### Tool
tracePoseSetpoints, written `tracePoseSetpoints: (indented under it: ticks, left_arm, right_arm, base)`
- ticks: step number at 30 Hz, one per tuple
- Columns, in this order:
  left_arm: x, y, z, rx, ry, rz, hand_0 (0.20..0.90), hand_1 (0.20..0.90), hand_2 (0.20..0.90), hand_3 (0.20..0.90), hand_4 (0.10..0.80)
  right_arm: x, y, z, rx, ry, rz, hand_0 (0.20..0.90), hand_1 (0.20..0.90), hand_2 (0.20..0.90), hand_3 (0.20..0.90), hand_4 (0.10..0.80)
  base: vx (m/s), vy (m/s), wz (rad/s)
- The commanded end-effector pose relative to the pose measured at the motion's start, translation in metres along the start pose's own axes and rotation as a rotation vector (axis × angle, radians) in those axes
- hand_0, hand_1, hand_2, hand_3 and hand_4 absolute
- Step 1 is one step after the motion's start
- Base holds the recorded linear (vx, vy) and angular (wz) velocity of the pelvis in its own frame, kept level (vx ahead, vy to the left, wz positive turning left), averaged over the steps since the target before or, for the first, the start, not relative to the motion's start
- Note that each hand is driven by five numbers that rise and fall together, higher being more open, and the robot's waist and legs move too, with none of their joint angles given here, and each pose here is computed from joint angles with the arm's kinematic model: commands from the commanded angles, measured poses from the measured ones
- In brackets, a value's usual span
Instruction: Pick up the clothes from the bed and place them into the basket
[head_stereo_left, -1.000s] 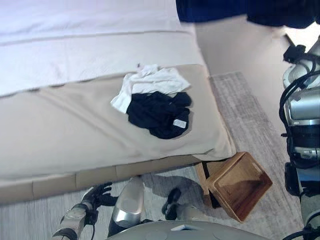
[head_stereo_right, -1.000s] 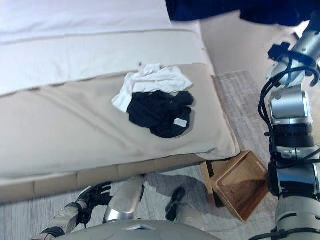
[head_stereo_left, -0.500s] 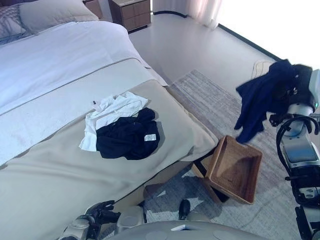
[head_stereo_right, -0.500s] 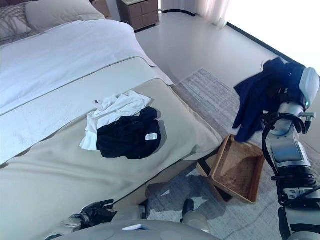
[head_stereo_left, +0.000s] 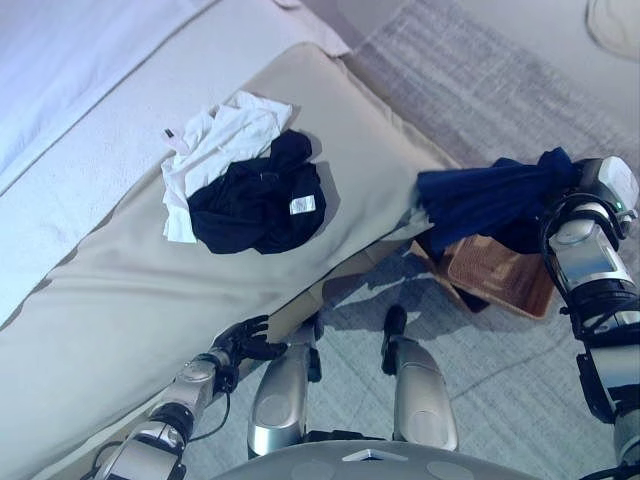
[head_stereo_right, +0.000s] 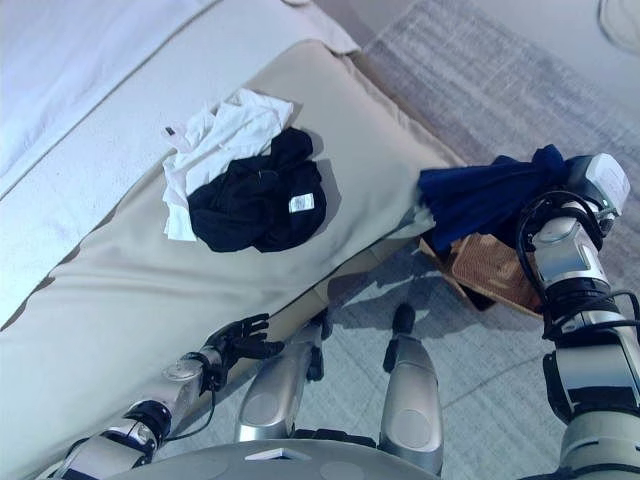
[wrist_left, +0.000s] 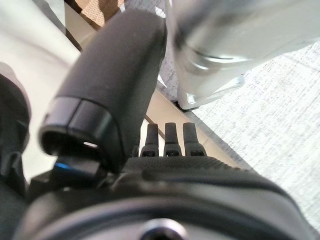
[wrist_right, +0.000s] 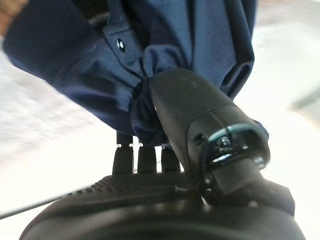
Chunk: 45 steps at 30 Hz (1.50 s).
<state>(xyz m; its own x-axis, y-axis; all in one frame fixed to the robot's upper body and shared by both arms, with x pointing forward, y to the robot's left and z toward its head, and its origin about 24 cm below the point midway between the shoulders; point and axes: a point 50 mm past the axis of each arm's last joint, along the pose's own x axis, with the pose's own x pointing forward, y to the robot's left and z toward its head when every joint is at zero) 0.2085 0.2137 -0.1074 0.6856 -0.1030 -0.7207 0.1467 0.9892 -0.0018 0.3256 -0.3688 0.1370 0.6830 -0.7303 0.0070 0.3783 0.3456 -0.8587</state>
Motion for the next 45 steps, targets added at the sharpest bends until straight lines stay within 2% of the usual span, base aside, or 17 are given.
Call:
tracePoseSetpoints:
  ticks: [1, 5, 8, 14, 16, 18, 20, 21, 24, 27, 32, 36, 41, 44, 45]
  left_arm:
    - [-0.005, 0.016, 0.006, 0.017, -0.024, 0.022, 0.900, 0.900, 0.900, 0.900, 0.800]
    - [-0.008, 0.028, 0.013, 0.041, -0.023, 0.039, 0.900, 0.900, 0.900, 0.900, 0.800]
    - [-0.011, 0.037, 0.017, 0.059, -0.018, 0.052, 0.900, 0.900, 0.900, 0.900, 0.800]
    - [-0.015, 0.044, 0.015, 0.065, -0.007, 0.069, 0.900, 0.900, 0.900, 0.900, 0.800]
    - [-0.016, 0.042, 0.011, 0.056, -0.005, 0.069, 0.900, 0.900, 0.900, 0.900, 0.800]
    - [-0.017, 0.040, 0.004, 0.032, 0.000, 0.067, 0.900, 0.900, 0.900, 0.900, 0.800]
    - [-0.018, 0.037, -0.002, 0.005, 0.005, 0.068, 0.900, 0.900, 0.900, 0.900, 0.800]
    - [-0.019, 0.036, -0.006, -0.013, 0.010, 0.068, 0.900, 0.900, 0.900, 0.900, 0.800]
    - [-0.019, 0.032, -0.015, -0.058, 0.026, 0.063, 0.900, 0.900, 0.900, 0.900, 0.800]
    - [-0.018, 0.026, -0.023, -0.071, 0.038, 0.051, 0.900, 0.900, 0.900, 0.900, 0.800]
    - [-0.016, 0.025, -0.019, -0.044, 0.020, 0.038, 0.900, 0.900, 0.900, 0.900, 0.800]
    - [-0.015, 0.032, -0.009, -0.041, 0.003, 0.060, 0.900, 0.900, 0.900, 0.900, 0.800]
    - [-0.017, 0.045, -0.003, -0.052, 0.004, 0.100, 0.900, 0.900, 0.900, 0.900, 0.800]
    - [-0.021, 0.055, -0.004, -0.075, 0.009, 0.134, 0.900, 0.900, 0.900, 0.900, 0.800]
    - [-0.021, 0.056, -0.004, -0.077, 0.007, 0.137, 0.900, 0.900, 0.900, 0.900, 0.800]
  right_arm:
    - [0.019, -0.088, 0.015, -0.295, 0.004, -0.224, 0.900, 0.900, 0.900, 0.900, 0.800]
    - [0.025, -0.106, -0.025, -0.520, 0.271, -0.124, 0.900, 0.900, 0.900, 0.900, 0.800]
    - [0.024, -0.113, -0.052, -0.532, 0.367, -0.119, 0.900, 0.900, 0.900, 0.900, 0.800]
    - [0.024, -0.129, -0.054, -0.438, 0.307, -0.266, 0.900, 0.900, 0.900, 0.900, 0.800]
    - [0.024, -0.138, -0.034, -0.383, 0.173, -0.365, 0.900, 0.900, 0.900, 0.900, 0.800]
    - [0.011, -0.152, 0.020, -0.326, -0.110, -0.505, 0.900, 0.900, 0.900, 0.900, 0.800]
    - [-0.008, -0.150, 0.064, -0.254, -0.370, -0.534, 0.900, 0.900, 0.900, 0.900, 0.800]
    - [-0.022, -0.142, 0.088, -0.248, -0.539, -0.499, 0.900, 0.900, 0.900, 0.900, 0.800]
    - [-0.058, -0.112, 0.128, -0.232, -0.854, -0.318, 0.900, 0.900, 0.900, 0.900, 0.800]
    - [-0.070, -0.077, 0.141, -0.297, -0.978, -0.130, 0.900, 0.900, 0.900, 0.900, 0.800]
    - [-0.070, -0.027, 0.146, -0.393, -0.960, 0.032, 0.900, 0.900, 0.900, 0.900, 0.800]
    - [-0.066, -0.007, 0.149, -0.355, -0.895, 0.096, 0.900, 0.900, 0.900, 0.900, 0.800]
    - [-0.054, 0.012, 0.147, -0.292, -0.740, 0.190, 0.900, 0.900, 0.900, 0.900, 0.800]
    - [-0.038, 0.033, 0.133, -0.301, -0.506, 0.320, 0.900, 0.900, 0.900, 0.900, 0.800]
    - [-0.037, 0.035, 0.131, -0.305, -0.492, 0.329, 0.900, 0.900, 0.900, 0.900, 0.800]
  base:
    - [-0.106, -0.025, -0.04]
    - [-0.064, -0.037, 0.02]
    - [-0.022, -0.059, 0.16]
    - [0.008, 0.005, 0.02]
    - [-0.008, 0.103, -0.02]
    - [-0.022, 0.190, -0.02]
    - [0.046, 0.221, -0.14]
    - [0.061, 0.246, -0.12]
    - [0.082, 0.246, -0.02]
    - [0.074, 0.205, 0.12]
    - [0.030, 0.124, 0.37]
    - [0.029, 0.086, 0.45]
    - [0.009, 0.055, 0.50]
    - [0.015, 0.068, 0.27]
    - [0.015, 0.021, 0.32]
